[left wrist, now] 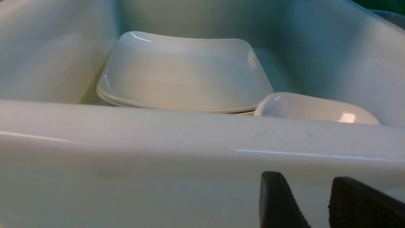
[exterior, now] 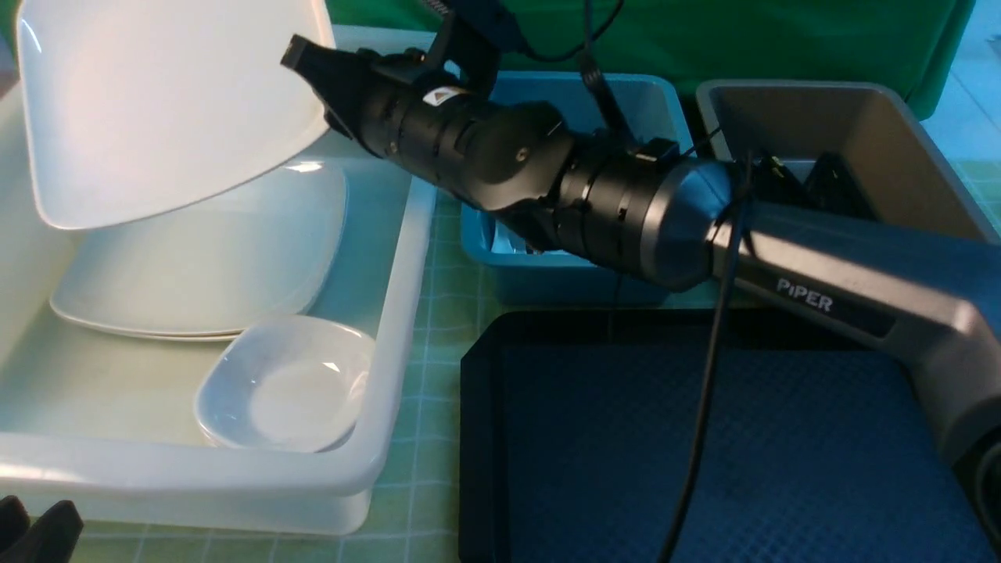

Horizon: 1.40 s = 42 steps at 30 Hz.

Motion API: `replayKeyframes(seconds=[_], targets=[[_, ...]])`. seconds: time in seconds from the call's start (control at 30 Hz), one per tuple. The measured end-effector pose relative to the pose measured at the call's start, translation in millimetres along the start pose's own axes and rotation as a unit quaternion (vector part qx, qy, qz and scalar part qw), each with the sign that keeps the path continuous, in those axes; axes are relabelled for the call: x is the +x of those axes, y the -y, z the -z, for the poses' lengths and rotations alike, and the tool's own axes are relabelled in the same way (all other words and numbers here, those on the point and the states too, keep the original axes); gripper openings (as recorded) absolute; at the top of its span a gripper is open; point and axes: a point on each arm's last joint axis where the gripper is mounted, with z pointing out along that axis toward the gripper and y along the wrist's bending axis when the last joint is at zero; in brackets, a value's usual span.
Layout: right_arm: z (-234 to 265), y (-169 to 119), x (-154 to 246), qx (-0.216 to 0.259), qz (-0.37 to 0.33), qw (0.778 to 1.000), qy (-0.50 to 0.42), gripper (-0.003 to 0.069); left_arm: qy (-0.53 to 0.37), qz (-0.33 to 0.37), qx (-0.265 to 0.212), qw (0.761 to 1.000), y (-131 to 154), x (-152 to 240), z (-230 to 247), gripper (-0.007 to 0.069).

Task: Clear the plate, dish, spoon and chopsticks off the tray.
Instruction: Use the right arm to put the plate into the large storage box on the left

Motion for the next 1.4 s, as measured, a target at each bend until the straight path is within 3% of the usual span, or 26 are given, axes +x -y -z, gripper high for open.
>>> replayKeyframes(seconds=[0.23, 0.5, 0.7, 0.97, 1.4], targets=[[-10.7, 16.6, 17.8, 0.017, 0.006, 1.000, -0.014, 0.0031, 0.000, 0.000, 0.000, 1.000, 0.0, 0.0, 0.0, 0.0229], [-19.3, 24.4, 26.0, 0.012, 0.092, 0.993, -0.066, 0.0031, 0.000, 0.000, 0.000, 1.000, 0.0, 0.0, 0.0, 0.0229], [-28.7, 27.5, -15.4, -0.025, 0.161, 0.977, -0.135, 0.0031, 0.000, 0.000, 0.000, 1.000, 0.0, 0.0, 0.0, 0.0229], [-31.4, 33.3, -79.7, -0.050, 0.216, 0.964, -0.144, 0.0031, 0.000, 0.000, 0.000, 1.000, 0.0, 0.0, 0.0, 0.0229], [-45.5, 39.4, -89.7, -0.094, 0.298, 0.937, -0.155, 0.0031, 0.000, 0.000, 0.000, 1.000, 0.0, 0.0, 0.0, 0.0229]])
